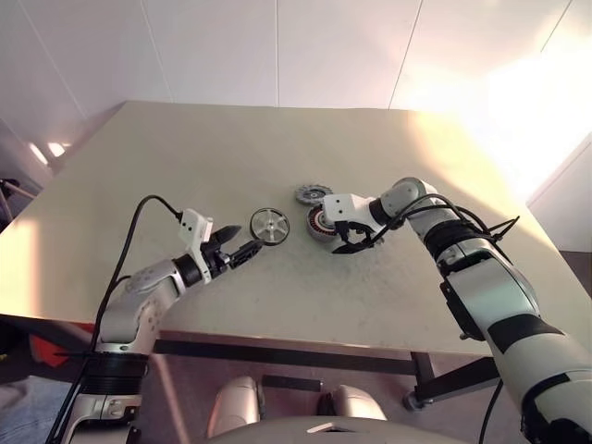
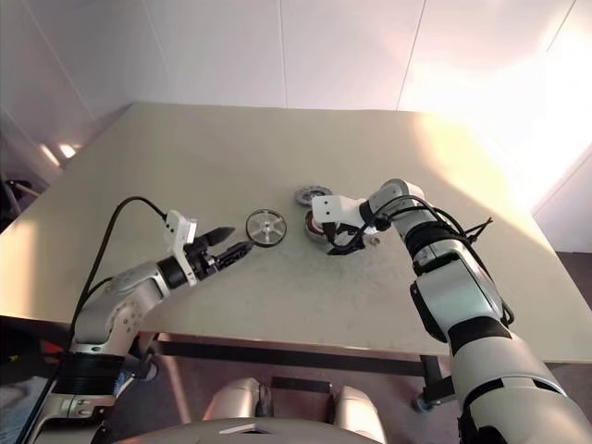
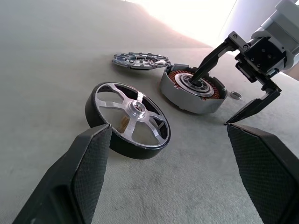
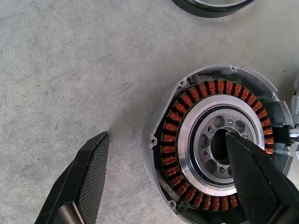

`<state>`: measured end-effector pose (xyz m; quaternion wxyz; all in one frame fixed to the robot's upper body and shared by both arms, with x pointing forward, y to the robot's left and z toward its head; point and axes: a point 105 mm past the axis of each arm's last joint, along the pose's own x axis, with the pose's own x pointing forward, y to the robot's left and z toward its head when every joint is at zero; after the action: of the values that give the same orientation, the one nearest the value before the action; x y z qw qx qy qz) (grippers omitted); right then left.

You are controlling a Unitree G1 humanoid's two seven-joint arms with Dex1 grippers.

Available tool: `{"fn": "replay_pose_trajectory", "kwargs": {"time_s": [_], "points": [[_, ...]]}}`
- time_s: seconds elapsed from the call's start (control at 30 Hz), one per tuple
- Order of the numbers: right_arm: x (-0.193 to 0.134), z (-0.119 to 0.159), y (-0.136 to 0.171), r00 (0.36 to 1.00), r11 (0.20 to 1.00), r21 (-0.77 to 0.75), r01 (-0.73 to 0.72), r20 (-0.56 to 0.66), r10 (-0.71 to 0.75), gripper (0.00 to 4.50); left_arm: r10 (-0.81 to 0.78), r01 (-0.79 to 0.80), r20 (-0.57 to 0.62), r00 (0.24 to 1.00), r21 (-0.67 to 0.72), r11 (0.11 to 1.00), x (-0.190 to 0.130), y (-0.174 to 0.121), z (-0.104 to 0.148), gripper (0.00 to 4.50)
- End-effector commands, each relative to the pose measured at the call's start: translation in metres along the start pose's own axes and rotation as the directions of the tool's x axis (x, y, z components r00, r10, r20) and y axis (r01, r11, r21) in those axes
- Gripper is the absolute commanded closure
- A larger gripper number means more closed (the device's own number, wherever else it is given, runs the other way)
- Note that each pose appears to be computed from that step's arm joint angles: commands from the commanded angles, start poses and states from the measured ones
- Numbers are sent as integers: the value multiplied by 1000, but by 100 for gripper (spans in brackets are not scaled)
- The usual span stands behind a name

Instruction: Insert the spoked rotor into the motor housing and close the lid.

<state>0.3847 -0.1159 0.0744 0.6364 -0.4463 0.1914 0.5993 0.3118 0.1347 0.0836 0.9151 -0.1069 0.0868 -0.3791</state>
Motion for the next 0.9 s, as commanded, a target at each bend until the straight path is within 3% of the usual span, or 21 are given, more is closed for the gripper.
{"fn": "replay_pose_trajectory", "kwargs": {"time_s": [0.03,0.37,0.47,0.63,0.83,0.9], "points": [[4,-5,15,998,998,14,-64,13,64,6,-19,18,31,999,26,999,5,-3,14,31],[6,-8,16,997,997,19,-75,-15,76,6,13,-13,32,999,24,1000,3,1,12,31],[5,-10,16,995,996,11,-91,-38,92,69,40,-41,42,998,19,999,1,2,10,31],[1,-10,11,994,996,-6,-88,-71,87,229,86,-86,74,994,1,996,-5,1,3,31],[-5,-11,7,992,996,-25,-91,-93,88,229,96,-97,101,990,8,995,-3,2,7,31],[-7,-9,6,992,995,-31,-96,-84,93,254,105,-106,104,989,6,994,-4,5,5,31]]}}
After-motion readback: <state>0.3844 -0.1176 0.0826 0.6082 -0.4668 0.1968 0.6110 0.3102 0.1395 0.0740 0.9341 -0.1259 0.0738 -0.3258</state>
